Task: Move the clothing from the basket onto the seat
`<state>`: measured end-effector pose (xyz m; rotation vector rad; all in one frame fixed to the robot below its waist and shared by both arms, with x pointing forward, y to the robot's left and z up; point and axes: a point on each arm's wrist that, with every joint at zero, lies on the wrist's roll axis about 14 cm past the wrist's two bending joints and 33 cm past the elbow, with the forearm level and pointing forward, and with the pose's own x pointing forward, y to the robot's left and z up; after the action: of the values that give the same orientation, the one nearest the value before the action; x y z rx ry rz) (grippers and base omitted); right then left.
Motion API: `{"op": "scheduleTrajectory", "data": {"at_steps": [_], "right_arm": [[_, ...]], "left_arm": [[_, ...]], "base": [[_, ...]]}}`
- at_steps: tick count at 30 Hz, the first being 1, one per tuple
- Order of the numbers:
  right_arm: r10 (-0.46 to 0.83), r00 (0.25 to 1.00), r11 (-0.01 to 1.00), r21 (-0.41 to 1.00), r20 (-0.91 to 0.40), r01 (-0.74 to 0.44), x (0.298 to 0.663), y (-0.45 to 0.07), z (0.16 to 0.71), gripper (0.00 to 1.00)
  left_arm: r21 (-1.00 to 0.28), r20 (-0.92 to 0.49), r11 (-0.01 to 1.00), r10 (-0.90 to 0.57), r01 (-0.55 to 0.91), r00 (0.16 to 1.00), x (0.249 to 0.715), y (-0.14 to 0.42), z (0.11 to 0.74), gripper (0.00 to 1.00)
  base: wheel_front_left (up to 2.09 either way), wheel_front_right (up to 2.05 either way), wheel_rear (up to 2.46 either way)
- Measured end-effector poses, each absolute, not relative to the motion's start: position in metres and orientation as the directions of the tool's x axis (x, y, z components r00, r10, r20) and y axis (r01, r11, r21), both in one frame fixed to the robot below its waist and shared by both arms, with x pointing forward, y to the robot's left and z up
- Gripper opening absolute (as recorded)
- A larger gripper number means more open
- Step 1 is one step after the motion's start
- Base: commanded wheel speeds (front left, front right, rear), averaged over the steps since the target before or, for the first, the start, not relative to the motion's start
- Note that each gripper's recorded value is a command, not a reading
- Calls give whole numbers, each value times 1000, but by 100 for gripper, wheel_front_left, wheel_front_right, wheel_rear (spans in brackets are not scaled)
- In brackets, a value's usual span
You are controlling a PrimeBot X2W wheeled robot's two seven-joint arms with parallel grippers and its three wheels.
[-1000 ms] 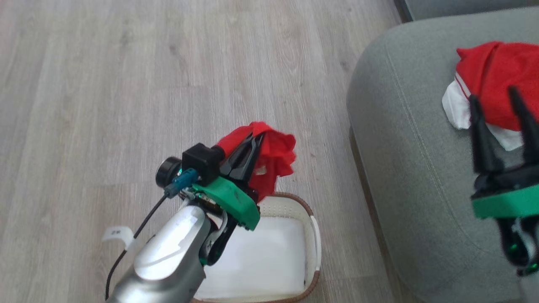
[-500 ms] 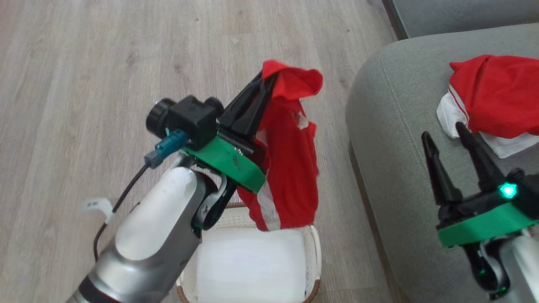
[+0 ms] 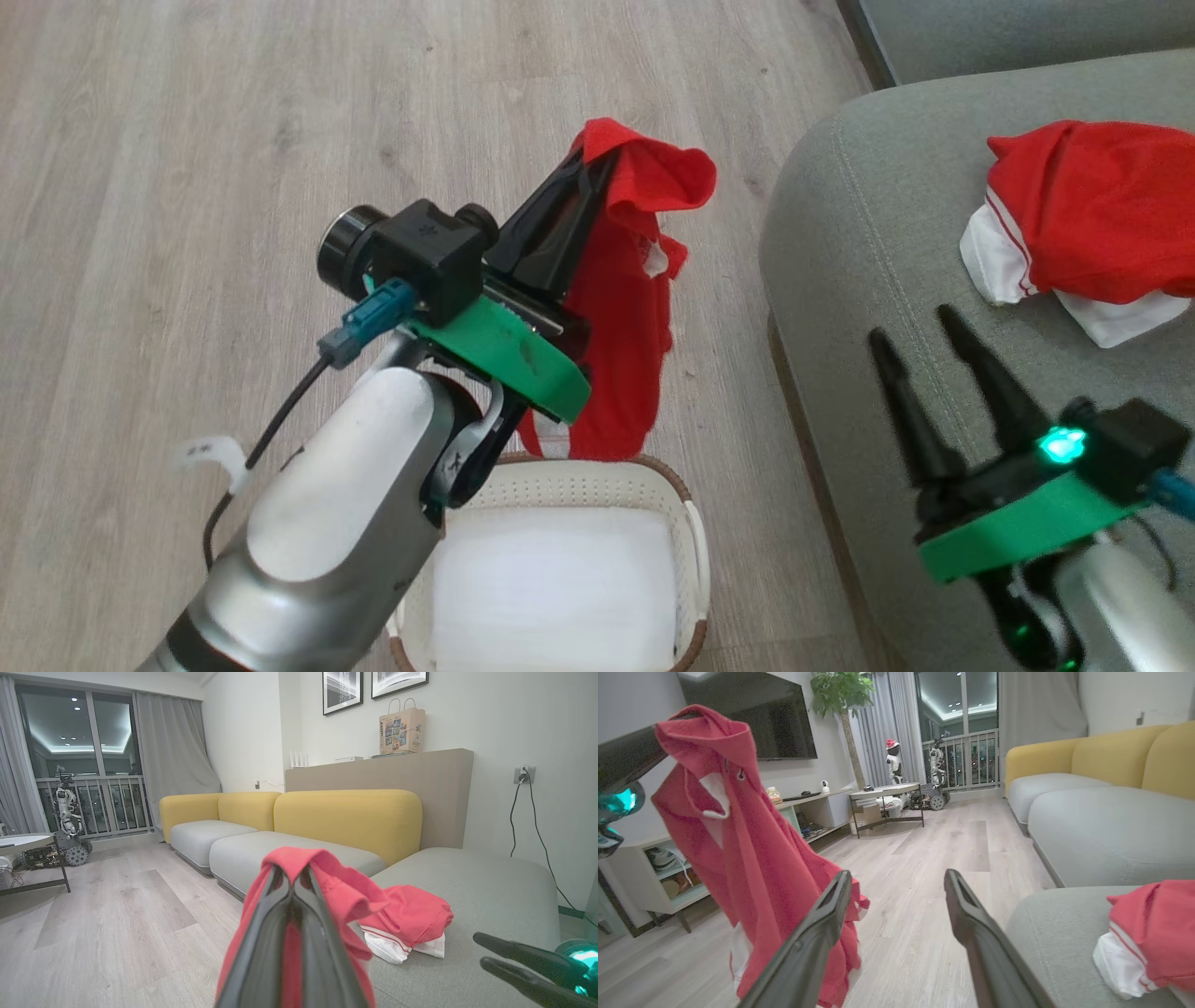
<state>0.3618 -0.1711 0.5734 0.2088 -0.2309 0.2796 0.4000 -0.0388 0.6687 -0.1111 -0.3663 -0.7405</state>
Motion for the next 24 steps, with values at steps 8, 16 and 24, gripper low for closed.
{"op": "scheduleTrajectory", "data": {"at_steps": [8,16,24], "right_arm": [[432,874,862,184,222,-473,353,-108,564,100],[605,779,765,152,168,-626,354,-50,553,100],[687,726,719,108,47,-687,370,-20,525,100]], "left_arm": [[34,346,729,-650,684,676,396,-42,665,0],[53,343,716,-667,696,661,389,-46,669,0],[46,331,708,-676,705,658,383,-47,667,0]], "base": [[0,0,0],[0,0,0],[0,0,0]]}}
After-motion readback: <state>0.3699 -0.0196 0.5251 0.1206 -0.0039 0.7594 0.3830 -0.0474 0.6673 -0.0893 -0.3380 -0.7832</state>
